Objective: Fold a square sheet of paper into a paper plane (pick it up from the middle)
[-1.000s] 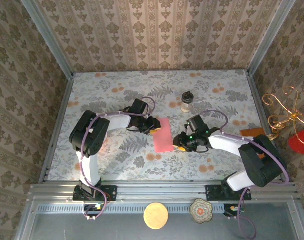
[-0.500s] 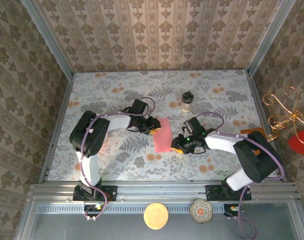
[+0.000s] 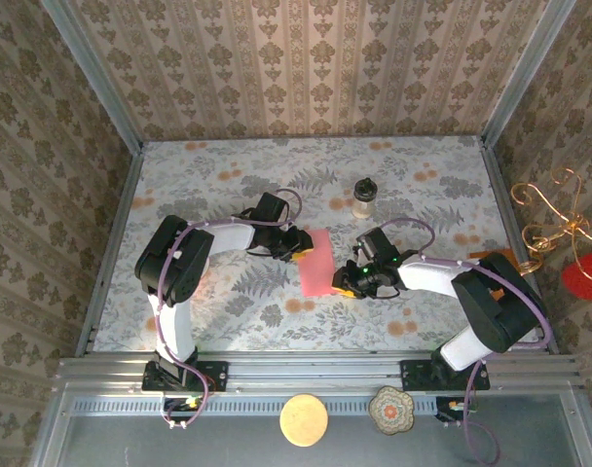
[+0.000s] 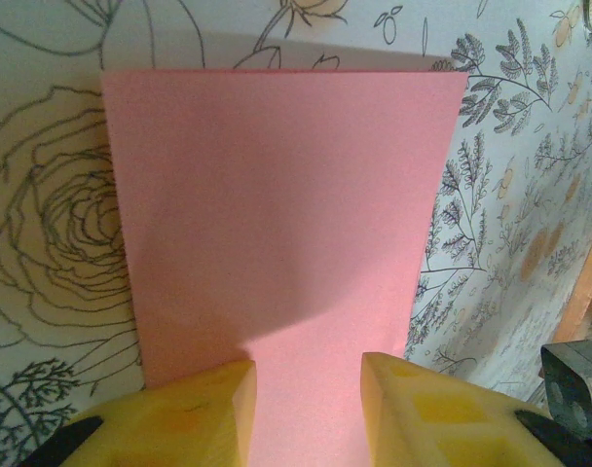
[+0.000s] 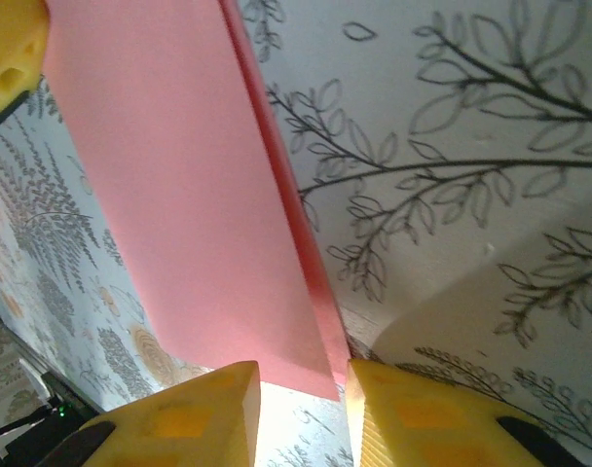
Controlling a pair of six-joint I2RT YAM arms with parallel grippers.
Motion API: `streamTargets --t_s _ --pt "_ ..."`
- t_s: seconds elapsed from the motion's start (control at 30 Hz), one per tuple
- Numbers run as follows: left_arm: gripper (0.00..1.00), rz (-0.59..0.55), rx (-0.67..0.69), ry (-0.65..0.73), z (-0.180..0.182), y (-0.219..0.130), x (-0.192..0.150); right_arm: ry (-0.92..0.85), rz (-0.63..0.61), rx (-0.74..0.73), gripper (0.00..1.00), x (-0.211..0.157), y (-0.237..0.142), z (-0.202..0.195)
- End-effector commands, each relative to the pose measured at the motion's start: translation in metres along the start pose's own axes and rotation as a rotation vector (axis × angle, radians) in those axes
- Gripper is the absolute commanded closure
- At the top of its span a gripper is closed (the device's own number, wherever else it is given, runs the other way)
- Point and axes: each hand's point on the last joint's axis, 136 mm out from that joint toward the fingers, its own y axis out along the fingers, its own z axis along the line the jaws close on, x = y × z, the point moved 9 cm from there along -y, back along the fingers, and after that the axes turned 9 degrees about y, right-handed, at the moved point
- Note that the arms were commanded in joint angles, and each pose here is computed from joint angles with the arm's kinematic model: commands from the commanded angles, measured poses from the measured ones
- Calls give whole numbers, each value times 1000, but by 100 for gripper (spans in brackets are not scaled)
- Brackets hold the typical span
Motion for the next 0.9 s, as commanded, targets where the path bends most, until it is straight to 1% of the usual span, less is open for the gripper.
streamTargets --t_s 0.0,0.27,0.53,0.7,0.87 --pt "63 31 103 -73 26 5 -10 -20 14 53 69 3 3 12" --pt "63 30 100 -69 25 3 -10 -12 -6 73 73 7 4 13" --pt "64 27 95 -62 23 1 -8 4 -16 58 77 10 6 10" --pt "64 24 77 -53 18 -2 -7 8 -16 46 82 10 5 9" --pt "64 -35 35 -4 4 -23 6 5 -23 26 94 9 1 7"
